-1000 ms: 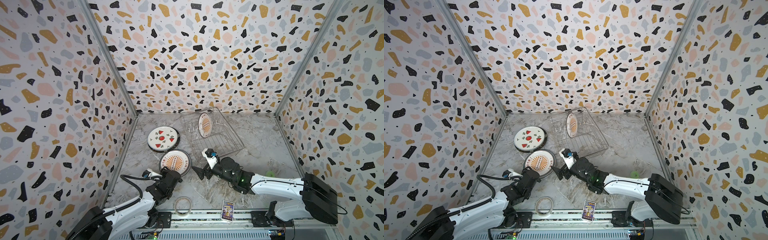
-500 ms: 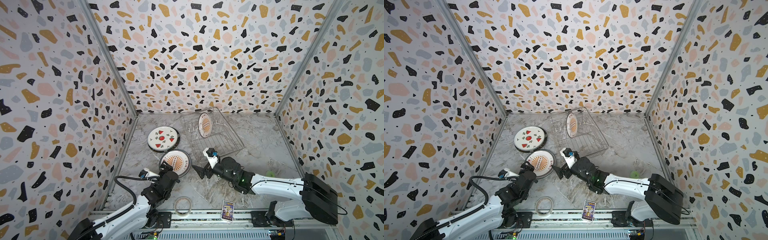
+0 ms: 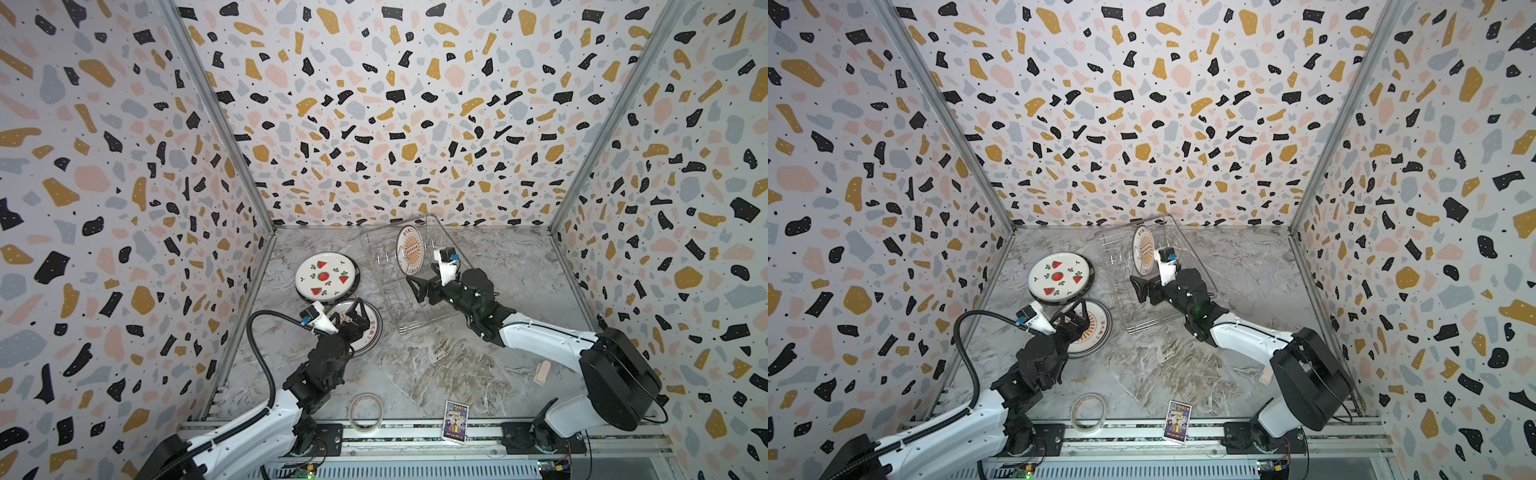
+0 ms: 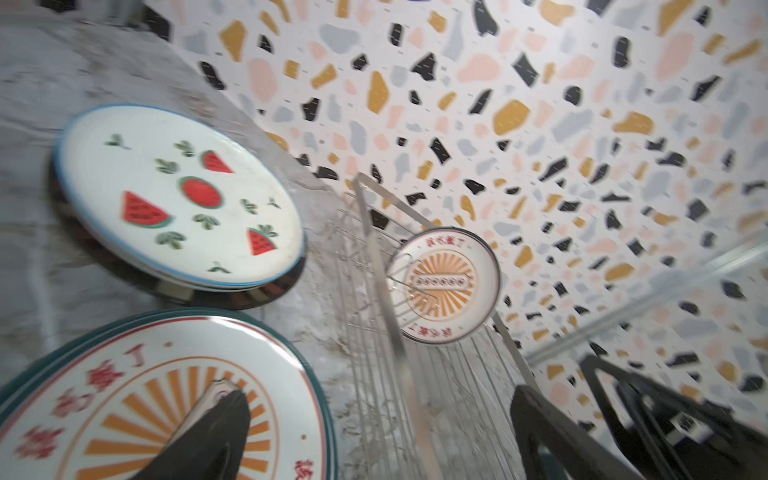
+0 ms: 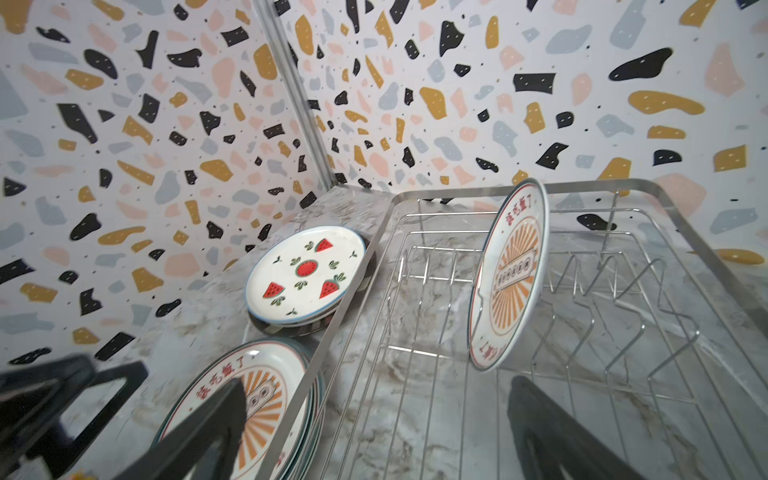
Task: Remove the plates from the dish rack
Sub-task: 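Raise the left gripper away while the right gripper reaches to the last rack plate, then grip the rim of the last sunburst plate in the rack with the right gripper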
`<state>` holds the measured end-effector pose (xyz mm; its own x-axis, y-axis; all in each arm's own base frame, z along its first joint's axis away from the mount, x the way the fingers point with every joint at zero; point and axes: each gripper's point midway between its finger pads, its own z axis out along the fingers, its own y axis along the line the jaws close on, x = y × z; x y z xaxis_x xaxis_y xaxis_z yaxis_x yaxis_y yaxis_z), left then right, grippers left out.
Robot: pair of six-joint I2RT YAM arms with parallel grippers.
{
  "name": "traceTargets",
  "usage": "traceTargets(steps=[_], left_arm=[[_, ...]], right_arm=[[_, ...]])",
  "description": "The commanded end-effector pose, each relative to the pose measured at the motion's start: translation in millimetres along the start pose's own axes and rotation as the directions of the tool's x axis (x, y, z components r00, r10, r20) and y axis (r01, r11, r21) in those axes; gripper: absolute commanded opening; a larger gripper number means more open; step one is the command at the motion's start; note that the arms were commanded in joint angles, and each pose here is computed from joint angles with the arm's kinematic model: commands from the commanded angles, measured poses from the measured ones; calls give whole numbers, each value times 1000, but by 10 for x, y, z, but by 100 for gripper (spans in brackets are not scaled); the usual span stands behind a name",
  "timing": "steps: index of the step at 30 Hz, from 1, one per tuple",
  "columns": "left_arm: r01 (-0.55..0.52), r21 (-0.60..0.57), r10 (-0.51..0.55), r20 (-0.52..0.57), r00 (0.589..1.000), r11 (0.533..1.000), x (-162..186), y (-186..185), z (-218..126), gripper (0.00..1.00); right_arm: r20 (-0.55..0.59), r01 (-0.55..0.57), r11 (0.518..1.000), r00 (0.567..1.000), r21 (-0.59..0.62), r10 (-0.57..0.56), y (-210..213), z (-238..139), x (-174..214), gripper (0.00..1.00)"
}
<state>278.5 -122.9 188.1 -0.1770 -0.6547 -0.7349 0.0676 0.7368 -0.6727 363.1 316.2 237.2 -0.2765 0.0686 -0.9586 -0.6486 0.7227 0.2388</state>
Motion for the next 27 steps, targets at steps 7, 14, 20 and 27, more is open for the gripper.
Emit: traceTargets(steps=[7, 14, 20, 27], left_arm=[[-199, 448, 219, 7, 976, 872, 44, -980, -44, 100], [-217, 431, 239, 3, 971, 876, 87, -960, 21, 100], [-227, 417, 251, -3, 968, 880, 143, -877, 20, 100], [-226, 398, 254, -19, 967, 889, 193, -801, 26, 100]], right_arm=[[-35, -10, 981, 999, 193, 17, -605, 578, -261, 99], [-113, 32, 931, 994, 364, 10, -990, 988, -180, 93], [-178, 80, 904, 984, 420, -5, -1117, 1188, -64, 59], [-218, 126, 874, 976, 469, -24, -1163, 1318, 34, 44]])
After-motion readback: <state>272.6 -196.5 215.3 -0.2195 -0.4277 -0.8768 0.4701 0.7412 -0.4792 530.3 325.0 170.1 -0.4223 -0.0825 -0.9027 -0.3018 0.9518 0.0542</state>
